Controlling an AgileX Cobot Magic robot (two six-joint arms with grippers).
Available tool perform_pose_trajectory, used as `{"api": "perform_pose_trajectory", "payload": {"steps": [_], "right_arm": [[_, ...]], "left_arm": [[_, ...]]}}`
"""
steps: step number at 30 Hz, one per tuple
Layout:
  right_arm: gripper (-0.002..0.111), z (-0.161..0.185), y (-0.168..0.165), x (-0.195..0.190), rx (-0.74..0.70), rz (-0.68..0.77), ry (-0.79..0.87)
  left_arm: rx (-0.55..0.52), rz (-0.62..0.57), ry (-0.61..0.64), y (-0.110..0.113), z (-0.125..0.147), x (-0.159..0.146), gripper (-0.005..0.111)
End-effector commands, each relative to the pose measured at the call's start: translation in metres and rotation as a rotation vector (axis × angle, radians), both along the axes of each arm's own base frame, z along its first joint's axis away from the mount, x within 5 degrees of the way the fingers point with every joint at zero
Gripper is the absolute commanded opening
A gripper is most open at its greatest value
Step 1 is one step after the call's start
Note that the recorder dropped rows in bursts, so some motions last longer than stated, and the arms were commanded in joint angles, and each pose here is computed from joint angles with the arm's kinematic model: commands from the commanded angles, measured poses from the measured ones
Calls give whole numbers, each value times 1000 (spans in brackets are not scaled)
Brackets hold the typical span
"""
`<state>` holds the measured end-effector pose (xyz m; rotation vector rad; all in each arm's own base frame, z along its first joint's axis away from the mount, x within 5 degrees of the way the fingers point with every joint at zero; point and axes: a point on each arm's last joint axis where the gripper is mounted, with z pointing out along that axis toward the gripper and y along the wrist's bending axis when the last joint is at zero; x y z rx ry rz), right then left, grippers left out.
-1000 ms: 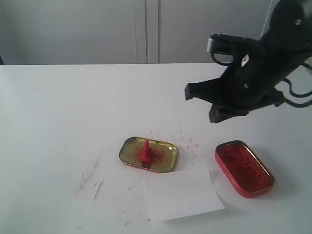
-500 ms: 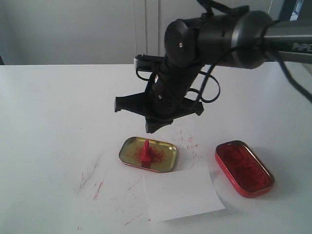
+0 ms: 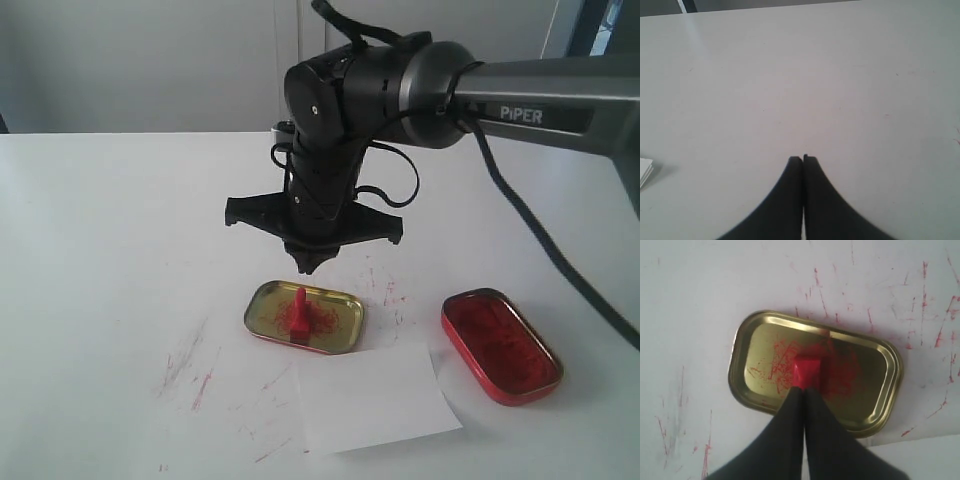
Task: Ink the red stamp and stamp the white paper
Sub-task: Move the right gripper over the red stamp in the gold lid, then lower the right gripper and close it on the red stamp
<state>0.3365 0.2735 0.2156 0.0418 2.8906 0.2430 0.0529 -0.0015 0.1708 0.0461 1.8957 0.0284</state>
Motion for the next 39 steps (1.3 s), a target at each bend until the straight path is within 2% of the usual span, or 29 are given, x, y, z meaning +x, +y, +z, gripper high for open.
{"api": "perform_pose_trajectory", "payload": {"steps": [1, 6, 9, 39], "right_arm": [[10, -1, 5, -3, -15, 11, 1], [27, -11, 11, -5, -30, 26, 16], [31, -19, 11, -4, -42, 19, 32], [31, -62, 16, 1, -92, 2, 88]], "left_arm": [[-1, -1, 4, 0, -2, 0, 0], [-1, -1, 4, 0, -2, 0, 0], [-1, -1, 4, 0, -2, 0, 0], [-1, -1, 4, 0, -2, 0, 0]]}}
